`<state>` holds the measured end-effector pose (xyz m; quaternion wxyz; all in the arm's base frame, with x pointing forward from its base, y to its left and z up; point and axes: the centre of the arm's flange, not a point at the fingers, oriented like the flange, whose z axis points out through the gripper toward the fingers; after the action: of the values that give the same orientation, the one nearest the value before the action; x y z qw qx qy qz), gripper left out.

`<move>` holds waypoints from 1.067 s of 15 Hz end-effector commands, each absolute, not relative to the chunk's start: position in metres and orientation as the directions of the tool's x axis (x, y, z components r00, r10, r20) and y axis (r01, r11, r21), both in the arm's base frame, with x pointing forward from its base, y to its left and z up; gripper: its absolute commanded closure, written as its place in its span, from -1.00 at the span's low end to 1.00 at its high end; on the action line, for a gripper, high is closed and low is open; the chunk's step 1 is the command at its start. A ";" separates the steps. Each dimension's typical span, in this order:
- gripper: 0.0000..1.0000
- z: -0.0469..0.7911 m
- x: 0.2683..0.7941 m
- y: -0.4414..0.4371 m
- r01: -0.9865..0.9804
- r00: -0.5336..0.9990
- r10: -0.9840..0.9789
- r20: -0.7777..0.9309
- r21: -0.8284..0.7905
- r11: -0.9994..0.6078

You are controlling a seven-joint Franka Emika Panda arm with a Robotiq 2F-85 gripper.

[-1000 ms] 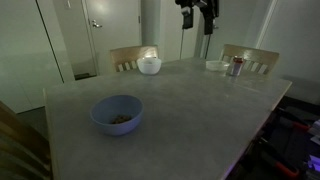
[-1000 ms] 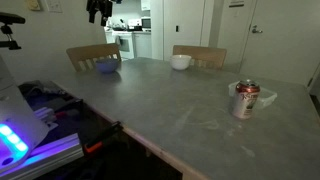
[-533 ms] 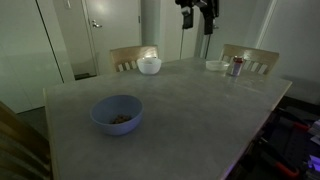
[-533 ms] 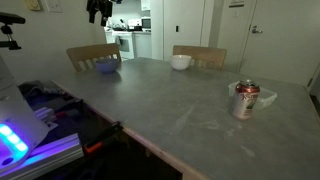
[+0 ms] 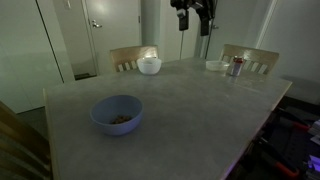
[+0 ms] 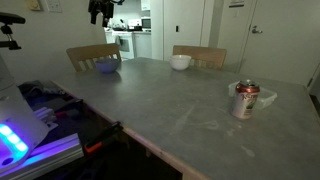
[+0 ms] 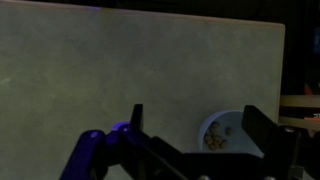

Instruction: Slide the blue bowl to the right

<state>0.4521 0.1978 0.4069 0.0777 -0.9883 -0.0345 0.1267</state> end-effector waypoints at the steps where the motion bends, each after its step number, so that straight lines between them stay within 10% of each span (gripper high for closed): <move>1: -1.00 0.391 0.481 0.217 0.050 0.961 0.090 -0.260 -0.157 -0.986; 16: -1.00 0.279 0.507 0.321 -0.065 0.985 -0.056 -0.165 -0.052 -0.996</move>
<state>0.4990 0.3083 0.3093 0.0336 -0.9951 0.0055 0.0930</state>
